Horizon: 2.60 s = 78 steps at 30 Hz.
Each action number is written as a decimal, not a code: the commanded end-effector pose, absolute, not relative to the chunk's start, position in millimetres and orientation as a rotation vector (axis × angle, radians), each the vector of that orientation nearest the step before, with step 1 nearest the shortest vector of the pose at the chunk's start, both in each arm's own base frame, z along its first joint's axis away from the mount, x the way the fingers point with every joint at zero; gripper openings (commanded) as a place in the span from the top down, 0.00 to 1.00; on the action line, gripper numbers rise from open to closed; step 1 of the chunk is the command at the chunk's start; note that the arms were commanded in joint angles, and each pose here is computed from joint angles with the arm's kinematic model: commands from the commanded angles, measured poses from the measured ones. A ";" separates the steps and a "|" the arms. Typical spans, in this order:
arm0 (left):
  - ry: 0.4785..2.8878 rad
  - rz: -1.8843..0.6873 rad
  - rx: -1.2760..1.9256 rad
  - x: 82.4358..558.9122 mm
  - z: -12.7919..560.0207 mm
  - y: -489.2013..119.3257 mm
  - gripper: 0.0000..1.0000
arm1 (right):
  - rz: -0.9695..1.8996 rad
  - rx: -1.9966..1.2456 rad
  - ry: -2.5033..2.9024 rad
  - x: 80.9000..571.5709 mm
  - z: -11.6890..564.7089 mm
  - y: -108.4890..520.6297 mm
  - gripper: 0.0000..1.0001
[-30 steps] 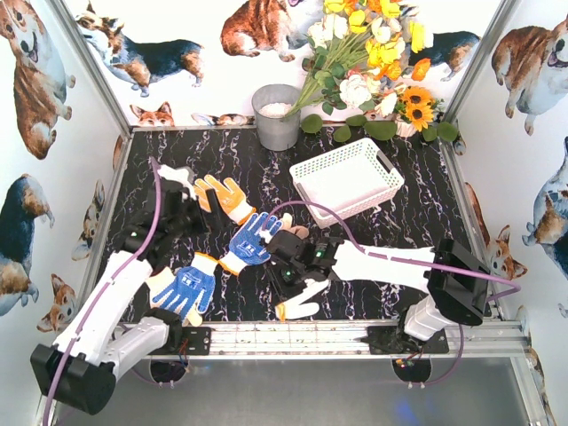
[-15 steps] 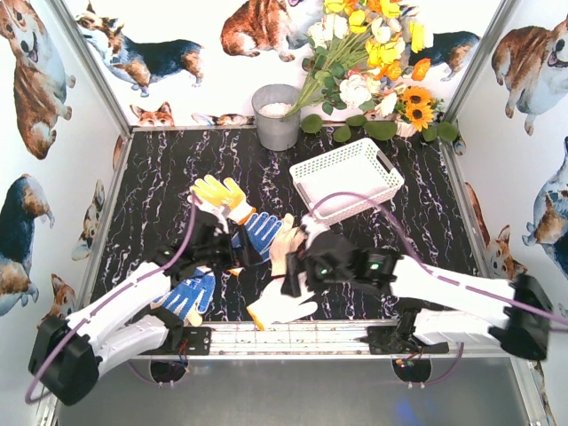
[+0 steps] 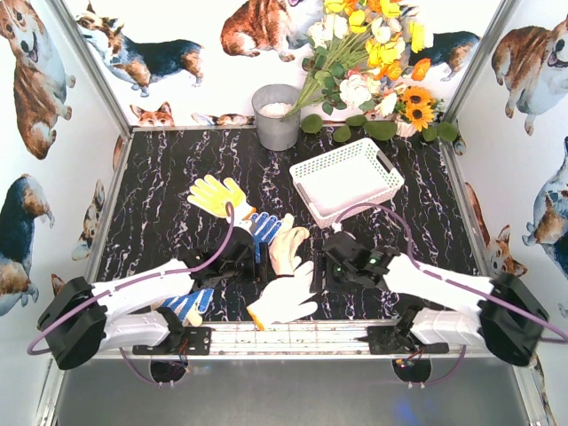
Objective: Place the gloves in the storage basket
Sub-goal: Move the glove to the center of the board.
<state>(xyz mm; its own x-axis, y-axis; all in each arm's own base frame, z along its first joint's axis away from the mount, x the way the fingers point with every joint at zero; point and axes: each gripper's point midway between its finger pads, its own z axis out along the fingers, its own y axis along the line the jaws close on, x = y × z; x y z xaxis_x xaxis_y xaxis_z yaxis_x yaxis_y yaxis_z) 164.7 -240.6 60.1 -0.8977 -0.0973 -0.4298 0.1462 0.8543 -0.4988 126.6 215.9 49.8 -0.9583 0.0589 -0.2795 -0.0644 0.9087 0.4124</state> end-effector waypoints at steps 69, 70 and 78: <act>2.358 -0.741 -0.451 221.3 46.2 -198.1 1.00 | 0.487 -0.015 2.471 228.7 128.3 247.3 0.66; 2.357 -0.761 -0.449 219.2 48.6 -201.0 1.00 | 0.507 -0.007 2.471 224.4 129.9 245.5 0.63; 2.382 -0.850 -0.434 187.8 51.2 -230.3 1.00 | 0.851 0.114 2.480 183.4 116.5 255.5 0.47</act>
